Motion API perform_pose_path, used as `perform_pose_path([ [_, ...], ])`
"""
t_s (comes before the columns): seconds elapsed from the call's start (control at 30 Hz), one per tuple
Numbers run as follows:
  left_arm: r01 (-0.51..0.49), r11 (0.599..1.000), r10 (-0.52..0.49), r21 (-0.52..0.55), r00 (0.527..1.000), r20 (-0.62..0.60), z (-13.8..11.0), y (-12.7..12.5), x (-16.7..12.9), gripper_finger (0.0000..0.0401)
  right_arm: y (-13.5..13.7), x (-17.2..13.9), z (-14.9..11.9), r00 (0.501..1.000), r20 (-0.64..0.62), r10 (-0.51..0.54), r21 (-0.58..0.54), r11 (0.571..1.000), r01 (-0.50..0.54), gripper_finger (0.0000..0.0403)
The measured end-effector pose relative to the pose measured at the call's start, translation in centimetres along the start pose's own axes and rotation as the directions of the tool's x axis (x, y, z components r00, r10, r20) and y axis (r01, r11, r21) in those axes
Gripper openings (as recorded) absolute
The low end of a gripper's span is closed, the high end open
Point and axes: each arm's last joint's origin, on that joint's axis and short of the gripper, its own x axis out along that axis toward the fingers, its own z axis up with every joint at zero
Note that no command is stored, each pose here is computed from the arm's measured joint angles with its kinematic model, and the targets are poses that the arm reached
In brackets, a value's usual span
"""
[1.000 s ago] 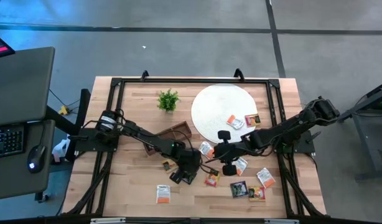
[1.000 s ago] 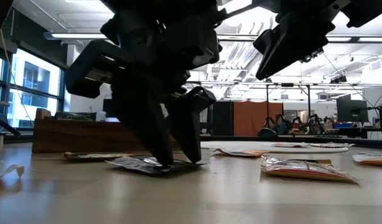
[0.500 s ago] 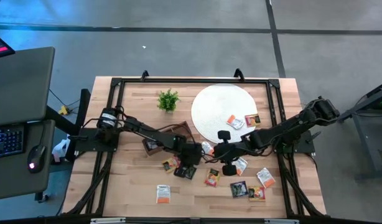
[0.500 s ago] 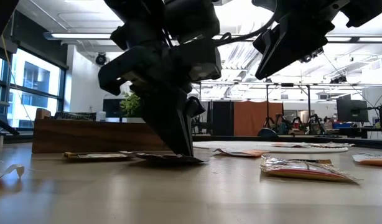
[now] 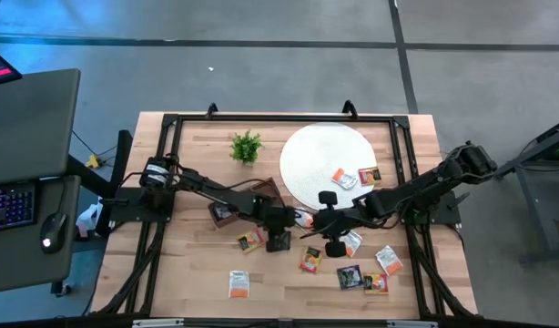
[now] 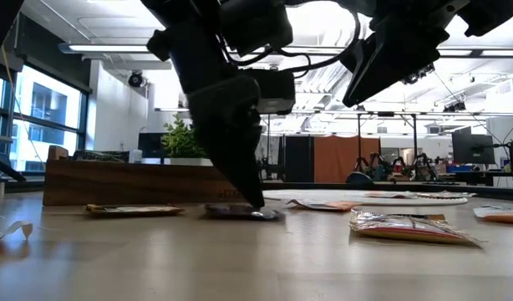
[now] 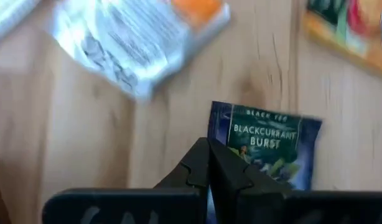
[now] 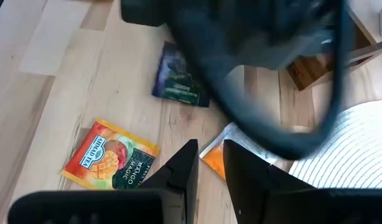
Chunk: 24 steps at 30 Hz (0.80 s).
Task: Pick & Place Tea
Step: Put the purple tea bag into the left section of the wooden organizer
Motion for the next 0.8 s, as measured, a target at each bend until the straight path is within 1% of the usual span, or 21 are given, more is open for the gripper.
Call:
perform_pose_path([
  [0.07,-0.001,1.0,0.001,-0.002,0.999,0.036,0.4,0.0,-0.5,0.0001,0.0,0.0,0.0,1.0,0.003,0.0,0.001,1.0,0.0,0.0071],
  [0.13,-0.009,1.0,0.009,0.008,0.998,0.057,0.8,-0.1,-2.1,0.0001,0.0,0.0,0.1,1.0,0.01,0.002,0.004,1.0,-0.002,0.0071],
  [0.2,-0.004,0.999,0.001,0.034,0.995,0.103,1.4,-0.3,-3.3,0.0001,0.0,0.0,0.1,1.0,0.012,0.005,0.004,1.0,-0.005,0.0071],
  [0.23,-0.008,0.999,0.004,0.052,0.996,0.092,1.3,-0.3,-3.6,0.0001,0.0,0.0,0.1,1.0,0.014,0.007,0.005,1.0,-0.007,0.0071],
  [0.43,-0.033,0.999,0.033,0.039,0.999,-0.014,0.2,0.0,-3.6,0.0001,0.0,0.0,0.3,1.0,0.029,0.005,0.038,0.999,-0.006,0.0071],
  [0.5,-0.032,0.996,0.035,0.081,0.998,-0.044,0.0,0.1,-3.7,0.0001,0.0,0.0,0.3,1.0,0.029,0.005,0.037,0.999,-0.006,0.0071],
  [0.6,-0.021,0.99,0.024,0.136,0.999,-0.025,0.1,-0.3,-3.7,0.0001,0.1,0.0,0.3,1.0,0.031,0.006,0.036,0.999,-0.007,0.0071],
  [0.67,-0.022,0.99,0.024,0.142,1.0,-0.009,0.2,-0.3,-3.7,0.0001,0.1,0.0,0.4,0.999,0.037,0.007,0.037,0.999,-0.008,0.0071],
  [0.8,-0.066,0.988,0.067,0.142,0.998,-0.003,0.2,-0.1,-3.7,0.0001,0.1,0.0,0.4,0.999,0.037,0.007,0.037,0.999,-0.008,0.0071],
])
